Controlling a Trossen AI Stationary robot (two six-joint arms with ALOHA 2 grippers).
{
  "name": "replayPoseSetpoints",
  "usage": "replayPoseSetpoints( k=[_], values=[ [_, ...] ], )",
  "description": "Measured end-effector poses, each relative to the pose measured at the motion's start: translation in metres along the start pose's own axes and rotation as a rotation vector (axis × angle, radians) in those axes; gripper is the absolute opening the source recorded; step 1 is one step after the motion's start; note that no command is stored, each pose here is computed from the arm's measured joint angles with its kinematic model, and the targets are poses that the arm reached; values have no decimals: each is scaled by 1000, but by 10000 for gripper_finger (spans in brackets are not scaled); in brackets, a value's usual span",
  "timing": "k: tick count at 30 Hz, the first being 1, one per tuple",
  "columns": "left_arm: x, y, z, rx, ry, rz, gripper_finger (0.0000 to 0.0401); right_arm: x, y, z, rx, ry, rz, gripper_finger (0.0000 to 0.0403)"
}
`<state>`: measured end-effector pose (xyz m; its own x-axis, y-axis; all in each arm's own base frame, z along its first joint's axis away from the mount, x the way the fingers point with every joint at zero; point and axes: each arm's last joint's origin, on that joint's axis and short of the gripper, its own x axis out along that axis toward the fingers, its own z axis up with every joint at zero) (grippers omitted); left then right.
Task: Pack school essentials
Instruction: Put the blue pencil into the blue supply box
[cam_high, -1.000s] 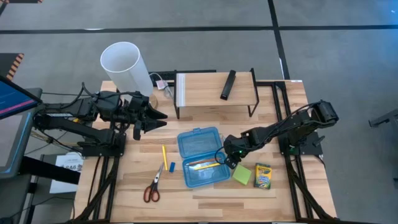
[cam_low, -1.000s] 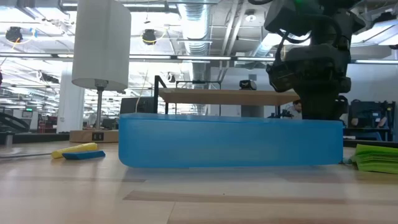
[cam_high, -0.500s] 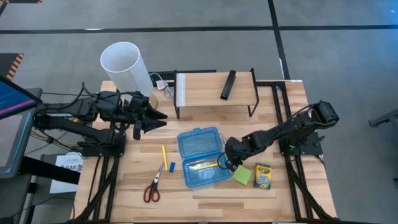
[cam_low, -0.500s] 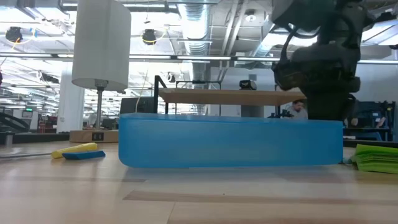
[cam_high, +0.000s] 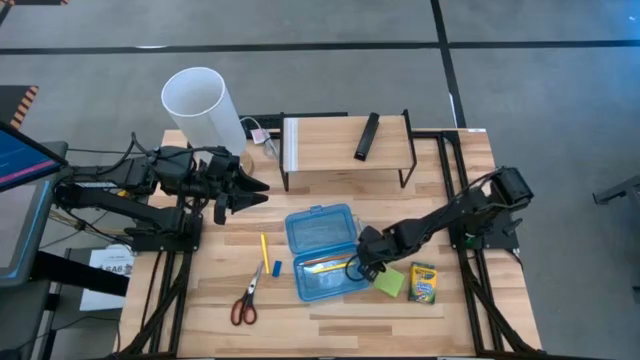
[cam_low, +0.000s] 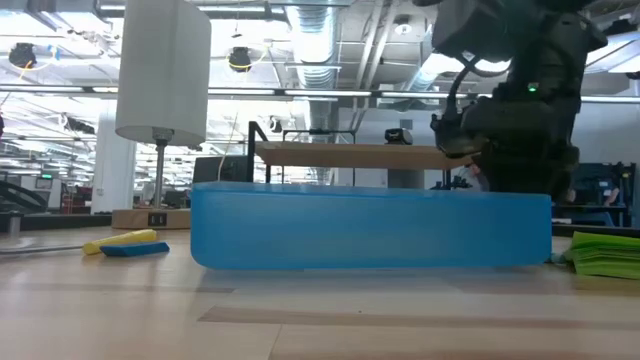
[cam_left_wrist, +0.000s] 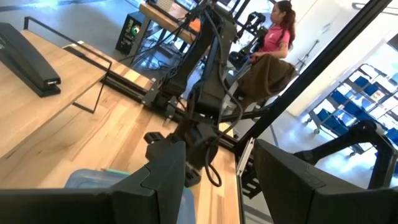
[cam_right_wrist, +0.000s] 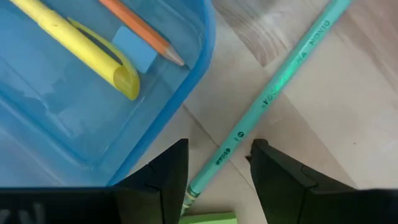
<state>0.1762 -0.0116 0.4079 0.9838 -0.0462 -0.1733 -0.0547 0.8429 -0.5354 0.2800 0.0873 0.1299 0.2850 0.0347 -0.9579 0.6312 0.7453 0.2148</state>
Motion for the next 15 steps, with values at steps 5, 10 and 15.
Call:
replayPoseSetpoints(
  k=[5,10,15],
  values=[
    [0,0,0,-2,1,1,176,2,-2,3,9,34,-60,183],
    [0,0,0,-1,0,0,176,3,-12,13,111,55,-88,156],
    [0,0,0,-3,0,0,176,4,-21,24,148,73,-73,131]
  ],
)
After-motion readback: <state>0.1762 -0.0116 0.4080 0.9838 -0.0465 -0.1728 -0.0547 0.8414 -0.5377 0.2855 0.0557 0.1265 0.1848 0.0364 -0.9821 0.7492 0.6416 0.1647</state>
